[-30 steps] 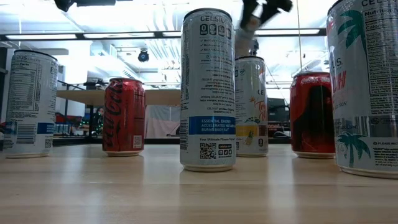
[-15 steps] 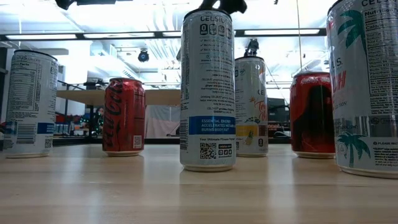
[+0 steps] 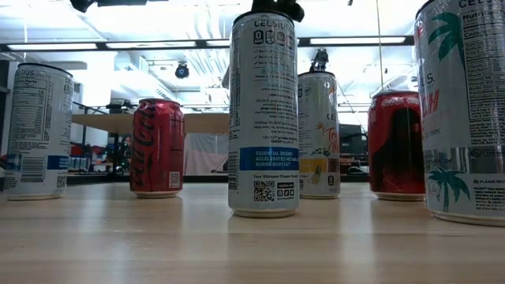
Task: Place canned beverage on shelf
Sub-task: Put the top right white yellow soda can on the shelf
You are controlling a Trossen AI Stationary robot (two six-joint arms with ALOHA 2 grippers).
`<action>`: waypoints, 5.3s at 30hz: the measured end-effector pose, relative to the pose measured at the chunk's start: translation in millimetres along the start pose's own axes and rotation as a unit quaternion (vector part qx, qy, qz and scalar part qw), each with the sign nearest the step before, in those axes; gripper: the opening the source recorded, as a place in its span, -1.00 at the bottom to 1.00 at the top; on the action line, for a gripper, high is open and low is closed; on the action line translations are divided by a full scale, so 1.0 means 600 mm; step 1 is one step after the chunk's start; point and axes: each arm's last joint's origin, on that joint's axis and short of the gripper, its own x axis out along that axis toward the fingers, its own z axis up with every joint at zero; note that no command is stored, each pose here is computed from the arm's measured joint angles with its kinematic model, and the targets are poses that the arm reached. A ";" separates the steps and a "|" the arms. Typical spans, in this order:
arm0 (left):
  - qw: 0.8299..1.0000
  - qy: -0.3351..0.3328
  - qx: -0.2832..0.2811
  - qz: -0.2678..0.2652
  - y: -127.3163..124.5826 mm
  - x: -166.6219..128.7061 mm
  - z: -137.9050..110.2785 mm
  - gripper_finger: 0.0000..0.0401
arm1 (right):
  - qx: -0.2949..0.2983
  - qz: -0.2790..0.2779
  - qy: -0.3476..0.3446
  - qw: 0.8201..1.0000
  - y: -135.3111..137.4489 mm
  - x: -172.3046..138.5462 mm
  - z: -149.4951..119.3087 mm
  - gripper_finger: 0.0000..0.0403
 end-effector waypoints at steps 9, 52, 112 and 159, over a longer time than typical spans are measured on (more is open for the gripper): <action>1.000 0.000 -0.004 -0.001 -0.001 0.000 0.000 -1.00 | -0.005 -0.001 0.009 1.000 0.003 0.017 0.000 0.21; 0.991 0.060 0.062 -0.099 0.042 0.232 -0.065 -1.00 | -0.008 -0.004 0.019 1.000 0.011 0.061 0.002 0.21; 0.993 0.018 -0.028 -0.110 0.085 0.141 -0.024 -1.00 | -0.010 0.004 0.031 0.999 -0.022 0.073 0.002 0.21; 0.989 0.018 -0.036 -0.145 0.062 0.142 -0.024 -1.00 | -0.016 0.000 0.043 0.999 -0.021 0.100 0.000 0.37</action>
